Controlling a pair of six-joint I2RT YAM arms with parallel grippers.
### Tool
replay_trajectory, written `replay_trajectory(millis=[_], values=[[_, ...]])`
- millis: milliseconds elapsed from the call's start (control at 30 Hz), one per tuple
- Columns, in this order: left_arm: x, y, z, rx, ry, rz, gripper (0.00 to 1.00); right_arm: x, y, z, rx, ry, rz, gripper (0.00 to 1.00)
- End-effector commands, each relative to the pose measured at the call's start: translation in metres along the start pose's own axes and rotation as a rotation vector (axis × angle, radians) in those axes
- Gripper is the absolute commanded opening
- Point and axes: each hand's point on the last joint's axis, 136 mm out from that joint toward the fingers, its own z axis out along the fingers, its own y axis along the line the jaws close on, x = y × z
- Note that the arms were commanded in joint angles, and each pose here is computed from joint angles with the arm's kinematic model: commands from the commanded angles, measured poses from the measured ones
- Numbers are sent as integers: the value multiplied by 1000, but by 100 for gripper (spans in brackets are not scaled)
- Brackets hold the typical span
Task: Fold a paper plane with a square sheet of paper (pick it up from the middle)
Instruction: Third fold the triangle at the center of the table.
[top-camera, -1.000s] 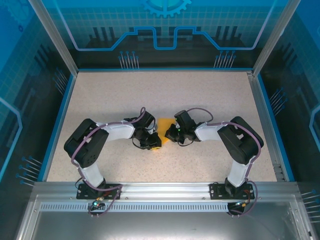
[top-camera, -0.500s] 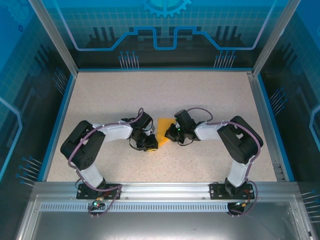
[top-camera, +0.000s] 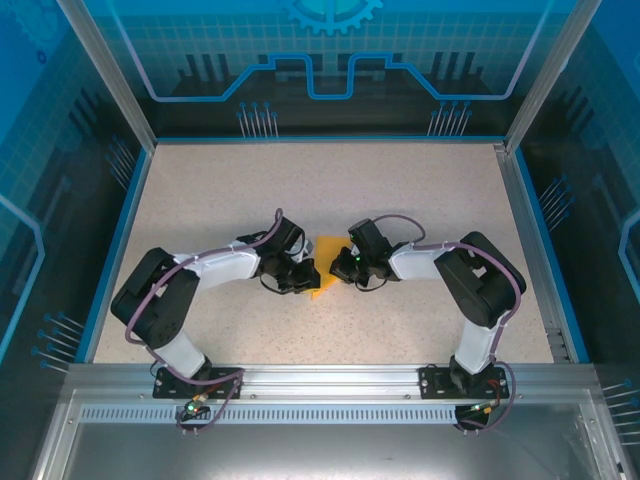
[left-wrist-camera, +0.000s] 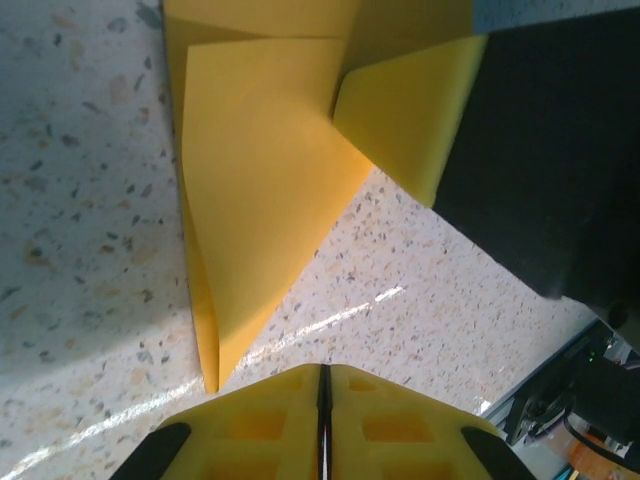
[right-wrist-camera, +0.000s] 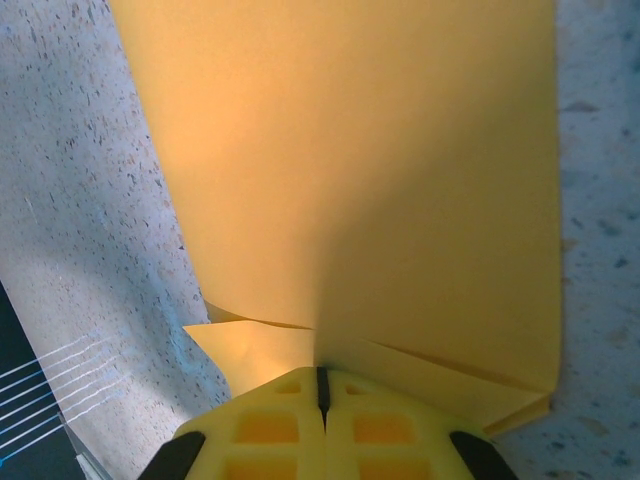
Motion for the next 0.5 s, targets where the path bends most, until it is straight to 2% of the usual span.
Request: replay_trajectory(millis=[0,267,467], values=[[-2,3,7,2,16,-27,10,14,-71,11,232,42,71,1],[7,33,21,-89,54,-61,8,7,-51,9,165,27,23,1],[10,52,26,-159,57,-76,4,-3,-8,-11,38,-32,-125,2]])
